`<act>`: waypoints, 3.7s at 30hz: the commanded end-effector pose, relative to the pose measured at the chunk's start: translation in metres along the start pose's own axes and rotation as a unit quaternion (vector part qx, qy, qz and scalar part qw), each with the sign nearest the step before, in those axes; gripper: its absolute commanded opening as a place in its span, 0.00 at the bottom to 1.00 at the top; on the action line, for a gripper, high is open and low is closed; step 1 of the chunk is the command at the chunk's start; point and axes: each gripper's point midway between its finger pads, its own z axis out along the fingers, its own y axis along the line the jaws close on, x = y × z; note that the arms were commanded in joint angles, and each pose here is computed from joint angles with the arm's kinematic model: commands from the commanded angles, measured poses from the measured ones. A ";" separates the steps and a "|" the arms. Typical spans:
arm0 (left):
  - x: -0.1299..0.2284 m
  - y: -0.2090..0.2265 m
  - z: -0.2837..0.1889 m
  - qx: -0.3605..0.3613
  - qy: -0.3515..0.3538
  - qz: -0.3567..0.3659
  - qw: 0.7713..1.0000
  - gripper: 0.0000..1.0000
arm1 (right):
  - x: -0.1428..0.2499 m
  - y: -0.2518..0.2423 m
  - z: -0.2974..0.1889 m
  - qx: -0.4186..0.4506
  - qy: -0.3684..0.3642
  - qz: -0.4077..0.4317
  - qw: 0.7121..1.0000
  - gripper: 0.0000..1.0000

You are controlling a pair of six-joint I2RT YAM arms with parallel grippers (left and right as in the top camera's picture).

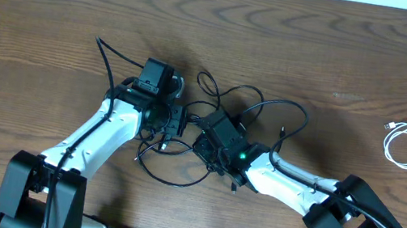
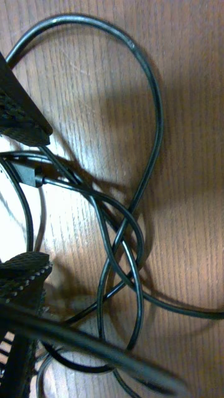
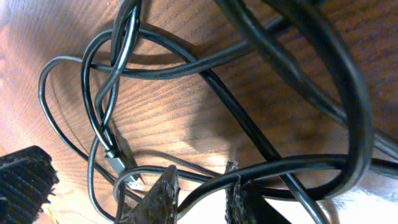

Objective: Untangle cables

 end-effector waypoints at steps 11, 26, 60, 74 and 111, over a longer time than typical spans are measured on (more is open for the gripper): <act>0.001 0.006 0.002 -0.018 0.000 -0.004 1.000 0.59 | 0.003 -0.002 -0.001 0.002 0.004 -0.158 0.987 0.01; 0.005 0.034 -0.002 -0.097 -0.002 -0.047 0.994 0.08 | 0.004 0.079 -0.127 -0.144 -0.072 -0.330 0.930 0.01; 0.048 0.134 -0.037 -0.168 0.002 -0.456 0.874 0.08 | -0.073 -0.081 -0.252 0.111 -0.183 -0.247 0.945 0.01; 0.075 0.153 -0.036 -0.166 0.016 -0.560 0.812 0.07 | -0.070 -0.160 -0.176 0.312 0.033 -0.186 0.931 0.01; 0.035 0.106 -0.026 0.007 0.018 -0.416 0.909 0.47 | -0.009 0.064 -0.005 -0.067 0.040 -0.389 0.918 0.07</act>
